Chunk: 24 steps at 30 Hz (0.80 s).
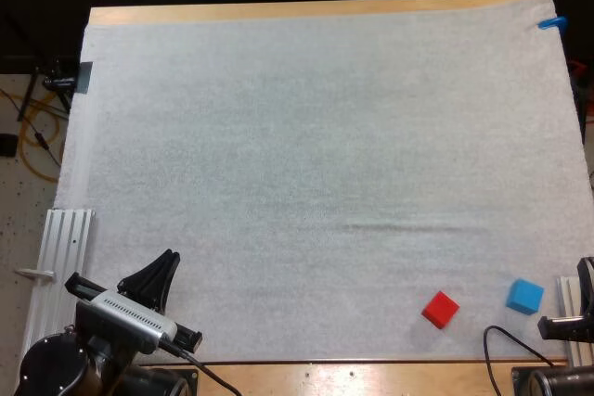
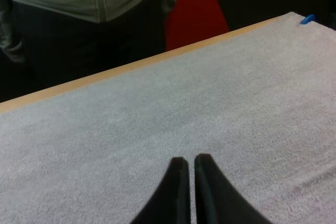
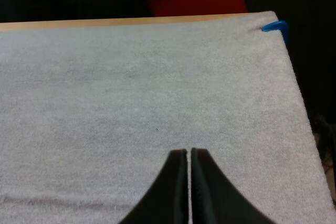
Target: Stack red cube on blue cube
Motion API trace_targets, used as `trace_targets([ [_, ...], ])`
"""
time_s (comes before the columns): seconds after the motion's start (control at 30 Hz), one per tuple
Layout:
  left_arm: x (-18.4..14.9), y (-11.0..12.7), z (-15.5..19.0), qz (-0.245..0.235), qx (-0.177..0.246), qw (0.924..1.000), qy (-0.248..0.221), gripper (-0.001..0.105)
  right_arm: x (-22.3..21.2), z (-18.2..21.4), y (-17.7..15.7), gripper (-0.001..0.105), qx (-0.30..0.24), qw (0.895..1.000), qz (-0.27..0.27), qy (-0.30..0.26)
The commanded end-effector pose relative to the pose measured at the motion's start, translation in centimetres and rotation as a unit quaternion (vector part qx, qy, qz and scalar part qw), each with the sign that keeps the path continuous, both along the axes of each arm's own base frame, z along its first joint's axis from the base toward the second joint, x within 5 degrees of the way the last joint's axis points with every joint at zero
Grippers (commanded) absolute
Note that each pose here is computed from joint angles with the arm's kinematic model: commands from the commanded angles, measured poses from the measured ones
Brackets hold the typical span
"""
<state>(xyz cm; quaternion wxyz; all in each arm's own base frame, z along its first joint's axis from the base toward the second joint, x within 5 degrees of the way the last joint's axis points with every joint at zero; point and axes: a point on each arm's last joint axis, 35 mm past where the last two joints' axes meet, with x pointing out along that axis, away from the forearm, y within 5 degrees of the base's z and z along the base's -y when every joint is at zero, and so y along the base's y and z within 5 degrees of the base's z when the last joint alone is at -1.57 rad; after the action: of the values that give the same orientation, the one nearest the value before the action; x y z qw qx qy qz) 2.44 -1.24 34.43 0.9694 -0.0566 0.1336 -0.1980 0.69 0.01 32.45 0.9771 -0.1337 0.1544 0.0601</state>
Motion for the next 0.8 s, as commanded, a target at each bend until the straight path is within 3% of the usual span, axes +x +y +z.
trace_targets([
  [0.0,-0.1,0.1,0.2,0.004,-0.006,1.0000,-0.003,0.000,0.3,0.1,0.0,0.000,-0.003,1.000,0.000,0.000],
  [0.23,-0.1,0.1,0.2,0.004,-0.006,1.0000,-0.003,0.000,0.3,0.1,0.0,0.000,-0.003,1.000,0.000,0.000],
  [0.43,-0.2,-0.3,0.2,-0.042,-0.014,0.9990,-0.001,0.000,0.0,0.1,0.2,0.000,0.004,1.000,0.024,0.012],
  [0.77,1.5,-1.1,-0.4,-0.102,-0.006,0.9932,0.057,0.000,2.7,1.6,0.9,0.000,-0.030,0.985,0.116,0.121],
])
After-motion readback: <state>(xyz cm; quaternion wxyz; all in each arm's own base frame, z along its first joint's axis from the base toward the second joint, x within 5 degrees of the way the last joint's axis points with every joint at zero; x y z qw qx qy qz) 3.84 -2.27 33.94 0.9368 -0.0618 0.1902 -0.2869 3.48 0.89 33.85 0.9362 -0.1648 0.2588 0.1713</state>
